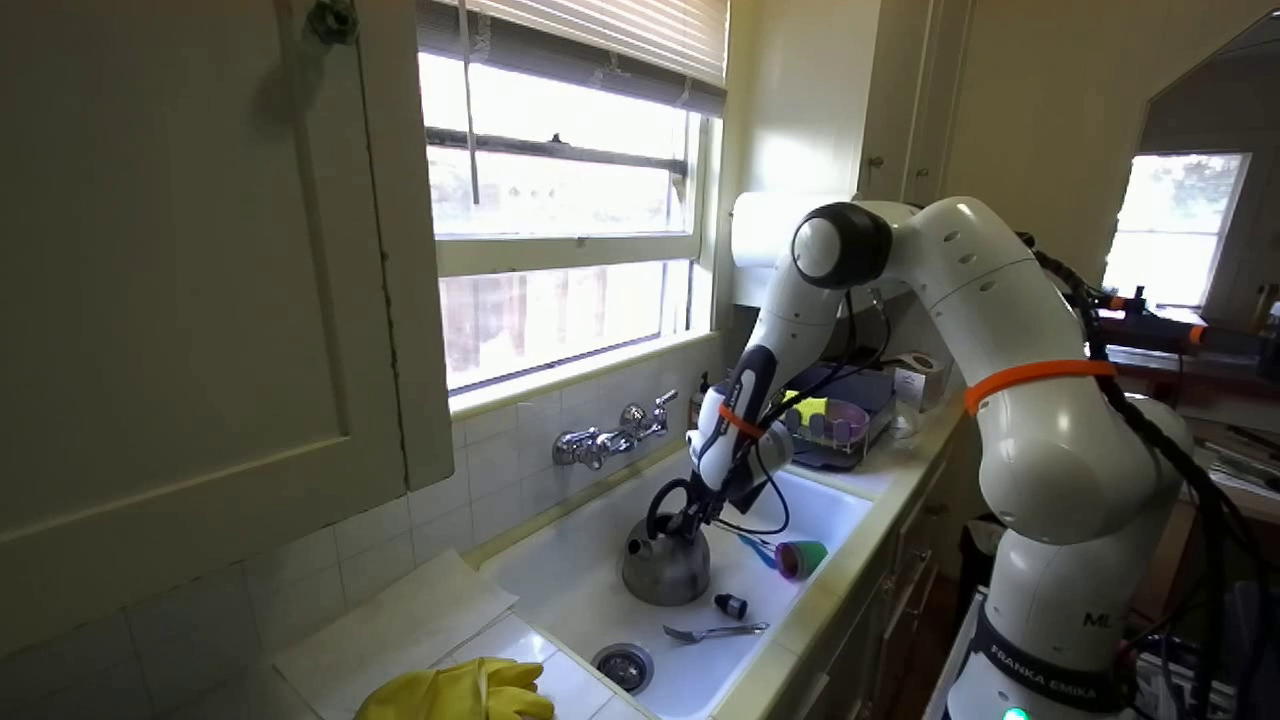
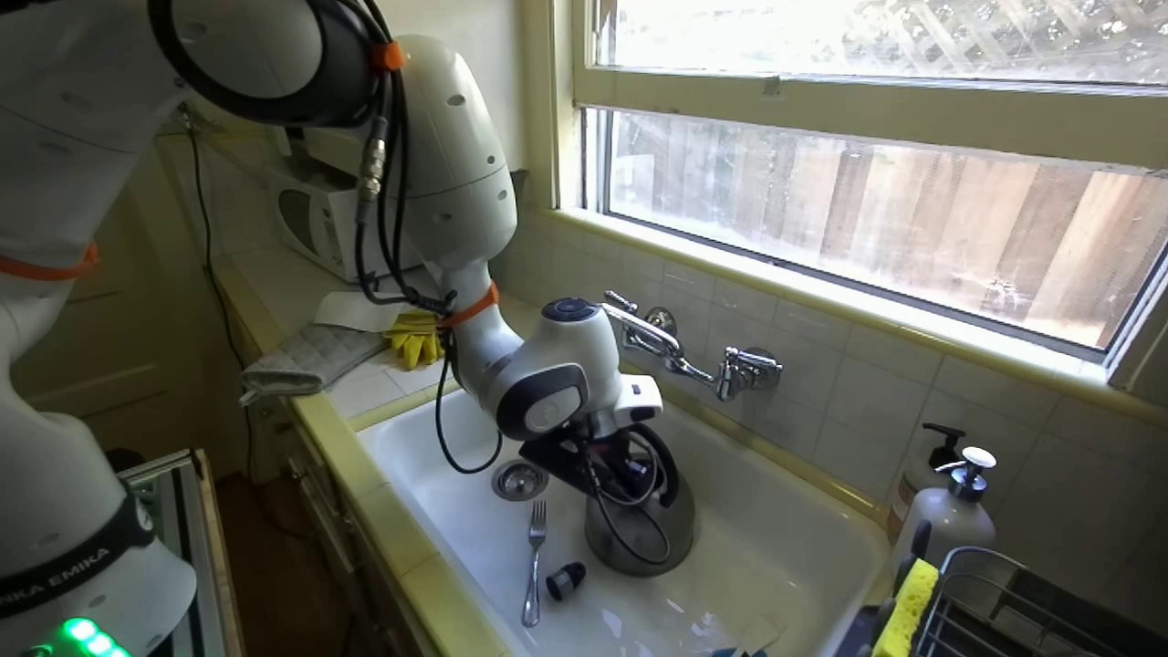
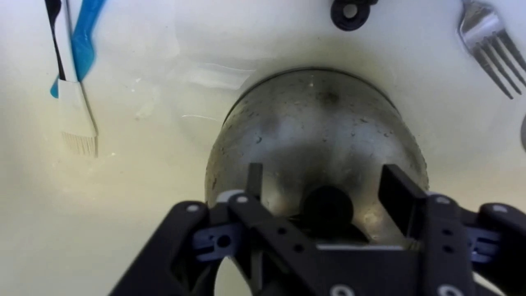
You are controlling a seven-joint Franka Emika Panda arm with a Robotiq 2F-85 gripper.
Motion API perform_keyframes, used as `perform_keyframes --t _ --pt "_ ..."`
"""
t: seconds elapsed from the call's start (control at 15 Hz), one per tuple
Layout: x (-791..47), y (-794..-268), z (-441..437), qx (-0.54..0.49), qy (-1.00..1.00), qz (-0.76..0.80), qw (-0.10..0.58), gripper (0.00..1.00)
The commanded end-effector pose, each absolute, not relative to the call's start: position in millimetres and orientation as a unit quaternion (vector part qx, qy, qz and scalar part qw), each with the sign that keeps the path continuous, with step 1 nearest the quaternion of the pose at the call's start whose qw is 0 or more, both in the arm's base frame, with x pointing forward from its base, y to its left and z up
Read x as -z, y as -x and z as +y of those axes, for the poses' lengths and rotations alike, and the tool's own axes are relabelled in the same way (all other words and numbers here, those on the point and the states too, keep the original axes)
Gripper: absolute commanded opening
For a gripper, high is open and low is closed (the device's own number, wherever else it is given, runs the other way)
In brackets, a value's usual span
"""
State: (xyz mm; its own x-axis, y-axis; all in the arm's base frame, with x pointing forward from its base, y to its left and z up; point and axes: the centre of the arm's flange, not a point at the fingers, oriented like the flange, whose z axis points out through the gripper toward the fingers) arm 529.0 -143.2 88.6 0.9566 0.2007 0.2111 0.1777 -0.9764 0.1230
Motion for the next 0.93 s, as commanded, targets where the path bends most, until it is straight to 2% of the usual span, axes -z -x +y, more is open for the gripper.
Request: perform_keyframes --t 0.0,0.33,0.4,0.87 --pt "-103.9 -511.1 -138.0 -0.137 -0.983 0.099 0.067 0.44" --pt "-113.3 -507.1 -138.5 -0.159 -0.979 0.102 0.08 0.05" --pt "-114.4 -507.6 -138.4 -0.165 -0.978 0.103 0.081 0.0" --pt "-116.2 -517.2 -139.3 -0.209 -0.968 0.102 0.09 0.0"
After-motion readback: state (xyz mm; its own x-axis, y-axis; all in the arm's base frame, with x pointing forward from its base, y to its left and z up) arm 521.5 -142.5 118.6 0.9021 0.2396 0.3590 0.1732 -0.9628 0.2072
